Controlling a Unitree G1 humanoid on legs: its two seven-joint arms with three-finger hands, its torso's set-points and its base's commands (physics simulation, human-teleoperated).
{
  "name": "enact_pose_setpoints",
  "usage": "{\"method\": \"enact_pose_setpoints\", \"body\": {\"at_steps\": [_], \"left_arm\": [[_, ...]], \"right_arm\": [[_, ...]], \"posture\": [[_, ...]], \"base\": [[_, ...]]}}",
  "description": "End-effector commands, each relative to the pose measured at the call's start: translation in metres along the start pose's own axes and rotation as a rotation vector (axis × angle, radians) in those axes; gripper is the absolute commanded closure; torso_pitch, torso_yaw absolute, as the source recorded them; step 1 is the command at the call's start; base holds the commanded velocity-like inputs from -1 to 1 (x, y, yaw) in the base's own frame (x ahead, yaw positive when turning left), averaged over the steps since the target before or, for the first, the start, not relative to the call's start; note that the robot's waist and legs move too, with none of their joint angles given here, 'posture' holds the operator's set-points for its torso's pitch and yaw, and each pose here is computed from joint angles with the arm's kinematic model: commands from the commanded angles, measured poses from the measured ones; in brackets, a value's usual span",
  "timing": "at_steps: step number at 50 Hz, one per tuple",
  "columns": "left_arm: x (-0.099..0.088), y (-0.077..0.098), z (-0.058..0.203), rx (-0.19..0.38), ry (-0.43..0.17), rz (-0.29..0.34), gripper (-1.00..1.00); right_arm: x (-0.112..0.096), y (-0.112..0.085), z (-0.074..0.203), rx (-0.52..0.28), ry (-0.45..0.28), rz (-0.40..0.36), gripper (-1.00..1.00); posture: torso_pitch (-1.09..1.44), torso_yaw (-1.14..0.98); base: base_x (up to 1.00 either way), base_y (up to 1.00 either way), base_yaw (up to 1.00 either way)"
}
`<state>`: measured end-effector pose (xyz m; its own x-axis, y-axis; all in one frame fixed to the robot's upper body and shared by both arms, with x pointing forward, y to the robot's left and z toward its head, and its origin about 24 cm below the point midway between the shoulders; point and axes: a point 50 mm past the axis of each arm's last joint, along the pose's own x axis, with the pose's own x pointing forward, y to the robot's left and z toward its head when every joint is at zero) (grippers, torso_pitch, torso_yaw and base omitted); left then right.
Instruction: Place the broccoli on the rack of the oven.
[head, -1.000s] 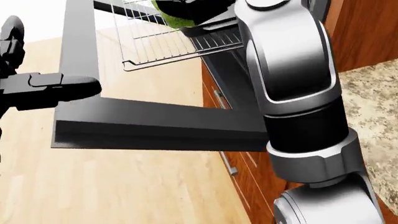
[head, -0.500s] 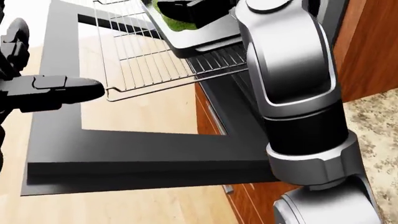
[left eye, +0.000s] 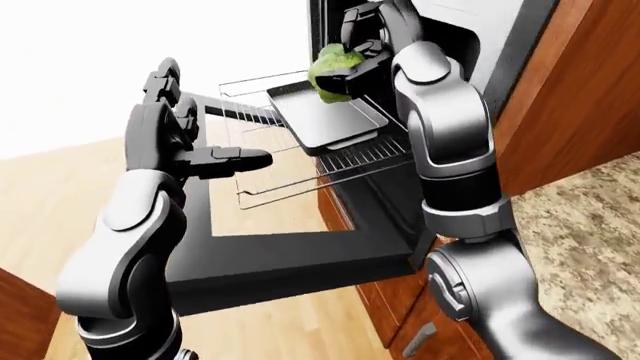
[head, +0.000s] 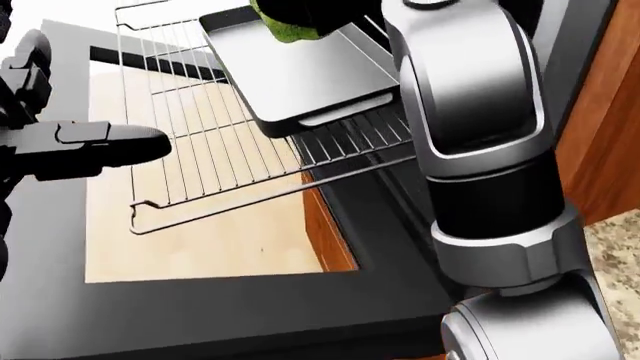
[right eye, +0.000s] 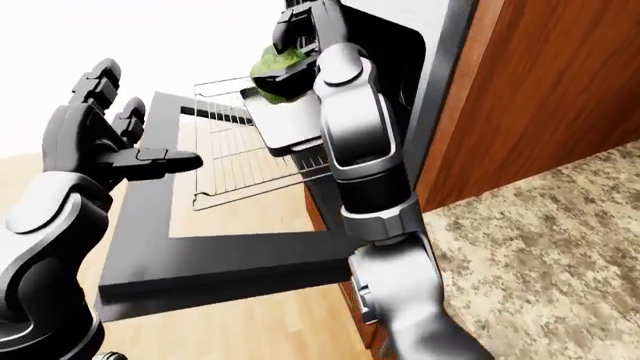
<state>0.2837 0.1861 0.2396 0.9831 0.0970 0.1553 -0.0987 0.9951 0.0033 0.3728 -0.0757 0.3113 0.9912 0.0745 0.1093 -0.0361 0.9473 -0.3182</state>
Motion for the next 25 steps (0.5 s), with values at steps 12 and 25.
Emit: {"method": "enact_pose_setpoints", "body": {"at_steps": [12, 25], "left_arm": [[-0.0039, 0.0053, 0.0198, 0.001, -0.11, 0.034, -1.0], [-0.0032, 0.0056, 0.0204, -0.001, -0.11, 0.034, -1.0]], "right_arm": [[-0.0079, -0.002, 0.0331, 0.002, -0.141, -0.01, 1.0], [-0.0071, -0.0026, 0.0368, 0.001, -0.157, -0.018, 1.0]], "posture": [[0.0, 0.0], [0.0, 0.0]], "base": [[0.19, 0.0, 0.0], [0.02, 0.0, 0.0]]}}
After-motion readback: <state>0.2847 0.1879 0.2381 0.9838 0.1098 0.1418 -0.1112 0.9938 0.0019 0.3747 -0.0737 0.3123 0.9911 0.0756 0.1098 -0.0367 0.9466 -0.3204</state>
